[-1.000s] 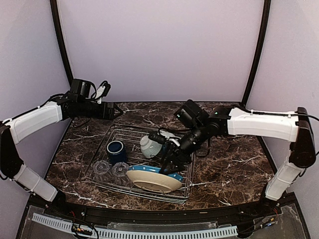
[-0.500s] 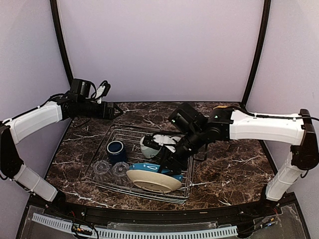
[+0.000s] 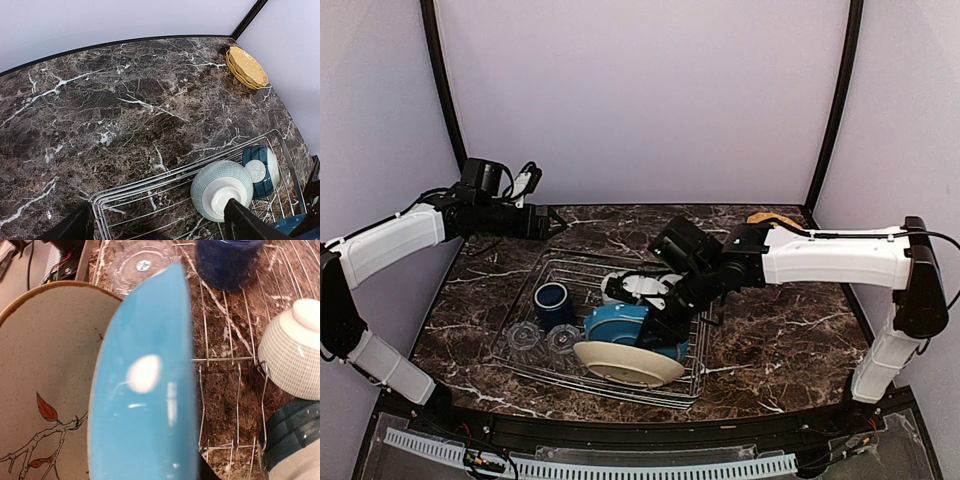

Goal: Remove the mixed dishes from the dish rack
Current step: Grab the plate from the dish rack.

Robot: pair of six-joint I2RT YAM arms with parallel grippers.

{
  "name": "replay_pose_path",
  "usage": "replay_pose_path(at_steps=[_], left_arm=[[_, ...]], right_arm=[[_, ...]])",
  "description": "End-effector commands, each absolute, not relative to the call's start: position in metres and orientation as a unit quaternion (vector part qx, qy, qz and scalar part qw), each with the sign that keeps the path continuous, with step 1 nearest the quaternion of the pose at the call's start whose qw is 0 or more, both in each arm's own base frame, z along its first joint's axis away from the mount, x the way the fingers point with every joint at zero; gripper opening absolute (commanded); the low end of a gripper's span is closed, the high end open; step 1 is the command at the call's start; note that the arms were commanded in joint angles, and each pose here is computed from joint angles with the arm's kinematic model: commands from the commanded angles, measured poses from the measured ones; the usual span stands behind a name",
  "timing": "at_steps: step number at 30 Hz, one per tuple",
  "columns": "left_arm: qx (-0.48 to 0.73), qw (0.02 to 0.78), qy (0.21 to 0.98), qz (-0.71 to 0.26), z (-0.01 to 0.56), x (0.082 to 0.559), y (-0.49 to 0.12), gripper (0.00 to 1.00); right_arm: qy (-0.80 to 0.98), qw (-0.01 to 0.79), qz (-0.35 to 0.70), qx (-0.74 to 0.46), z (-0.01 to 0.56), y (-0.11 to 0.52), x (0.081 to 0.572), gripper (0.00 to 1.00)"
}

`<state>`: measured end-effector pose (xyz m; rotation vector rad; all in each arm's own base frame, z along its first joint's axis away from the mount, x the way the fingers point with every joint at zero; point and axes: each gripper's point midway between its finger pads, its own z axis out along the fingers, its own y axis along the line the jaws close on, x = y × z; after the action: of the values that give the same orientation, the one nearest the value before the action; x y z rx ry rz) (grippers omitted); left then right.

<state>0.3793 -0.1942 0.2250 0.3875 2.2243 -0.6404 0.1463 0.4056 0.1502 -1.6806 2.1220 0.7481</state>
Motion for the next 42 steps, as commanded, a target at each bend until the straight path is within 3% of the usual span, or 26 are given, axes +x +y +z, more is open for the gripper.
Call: replay_pose_path(at_steps=[1, 6, 15, 32, 42], left_arm=[[0.151, 0.384, 0.874, -0.257, 0.23, 0.38, -0.194, 0.89], [0.15, 0.385, 0.874, -0.257, 0.231, 0.379, -0.194, 0.89], [0.151, 0.385, 0.874, -0.258, 0.231, 0.379, -0.194, 0.89], [0.15, 0.381, 0.874, -0.26, 0.229, 0.38, -0.195, 0.89], [0.15, 0.379, 0.875, -0.261, 0.227, 0.38, -0.196, 0.89]], right_arm=[[0.738, 0.156, 0.286, -0.591, 0.149, 0.414, 0.142, 0.26], [0.733, 0.164, 0.295, -0.591, 0.159, 0.415, 0.141, 0.13], [0.719, 0.21, 0.31, -0.585, 0.194, 0.418, 0.145, 0.01], [0.693, 0.258, 0.39, -0.549, 0.261, 0.41, 0.155, 0.0], [0.681, 0.364, 0.397, -0.496, 0.323, 0.386, 0.182, 0.0]])
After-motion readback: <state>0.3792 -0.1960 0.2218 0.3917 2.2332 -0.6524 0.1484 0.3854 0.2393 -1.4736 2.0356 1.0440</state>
